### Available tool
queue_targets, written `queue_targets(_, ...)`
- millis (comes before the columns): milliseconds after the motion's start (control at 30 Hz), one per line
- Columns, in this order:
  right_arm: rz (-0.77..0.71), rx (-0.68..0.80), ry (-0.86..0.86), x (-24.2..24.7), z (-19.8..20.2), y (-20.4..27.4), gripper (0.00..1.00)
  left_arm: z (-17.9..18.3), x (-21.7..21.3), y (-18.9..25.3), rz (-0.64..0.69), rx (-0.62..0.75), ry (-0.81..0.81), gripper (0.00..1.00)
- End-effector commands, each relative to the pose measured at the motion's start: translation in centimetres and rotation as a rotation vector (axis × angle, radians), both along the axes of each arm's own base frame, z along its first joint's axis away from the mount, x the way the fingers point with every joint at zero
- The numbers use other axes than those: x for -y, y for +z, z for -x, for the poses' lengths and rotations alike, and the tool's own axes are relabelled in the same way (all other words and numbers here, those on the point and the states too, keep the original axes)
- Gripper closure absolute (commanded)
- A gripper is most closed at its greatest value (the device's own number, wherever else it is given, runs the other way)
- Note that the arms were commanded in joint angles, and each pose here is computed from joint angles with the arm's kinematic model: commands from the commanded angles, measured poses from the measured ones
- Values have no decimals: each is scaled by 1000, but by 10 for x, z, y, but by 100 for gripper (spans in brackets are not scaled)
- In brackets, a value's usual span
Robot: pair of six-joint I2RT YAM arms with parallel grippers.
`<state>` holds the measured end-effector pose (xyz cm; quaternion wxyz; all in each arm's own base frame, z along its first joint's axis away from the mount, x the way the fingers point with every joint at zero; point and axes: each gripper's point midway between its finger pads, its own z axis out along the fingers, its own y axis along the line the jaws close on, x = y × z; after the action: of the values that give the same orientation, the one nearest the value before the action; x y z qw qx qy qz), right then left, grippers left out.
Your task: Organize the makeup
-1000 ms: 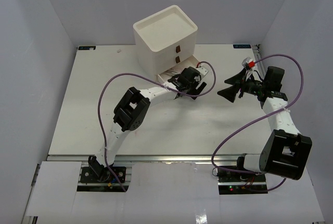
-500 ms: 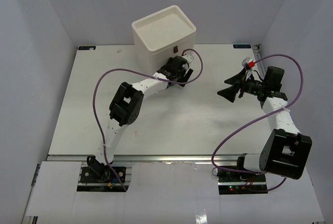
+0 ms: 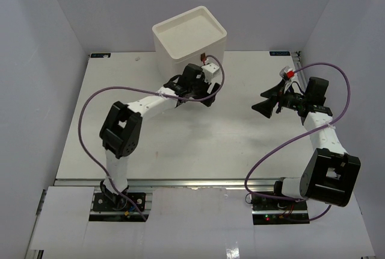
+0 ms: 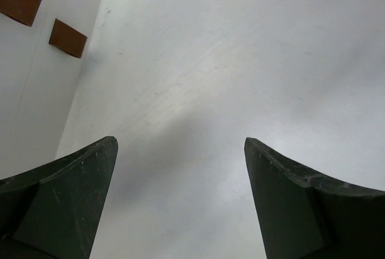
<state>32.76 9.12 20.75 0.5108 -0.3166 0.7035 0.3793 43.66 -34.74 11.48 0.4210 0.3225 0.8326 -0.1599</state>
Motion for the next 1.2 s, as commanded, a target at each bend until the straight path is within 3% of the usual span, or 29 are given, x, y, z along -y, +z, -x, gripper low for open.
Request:
queue_targets(0, 77, 53, -62, 12, -6, 9, 2, 56, -5, 127, 326, 84, -183, 2)
queue_targets(100, 181, 62, -160, 28, -10, 7, 2, 89, -47, 142, 495, -10, -181, 2)
queue_targets(200, 256, 85, -229, 38, -6, 9, 4, 104, -100, 141, 572, -16, -99, 2)
queue_targets(333, 342, 65, -339, 55, -1, 1, 9, 134, -151, 157, 583, 103, 5, 2)
queue_targets(533, 419, 77, -524, 79, 8, 10, 10, 156, -207, 123, 447, 189, 242, 2)
queue_targets(667, 430, 96, -562, 82, 16, 17, 10, 161, -215, 137, 455, 256, 264, 2)
queue_targets(967, 357, 80, -676, 88, 27, -18, 10, 163, -211, 133, 459, 237, 242, 2)
queue_targets(1167, 288, 68, -713, 89, 28, -14, 10, 164, -210, 134, 458, 239, 238, 2)
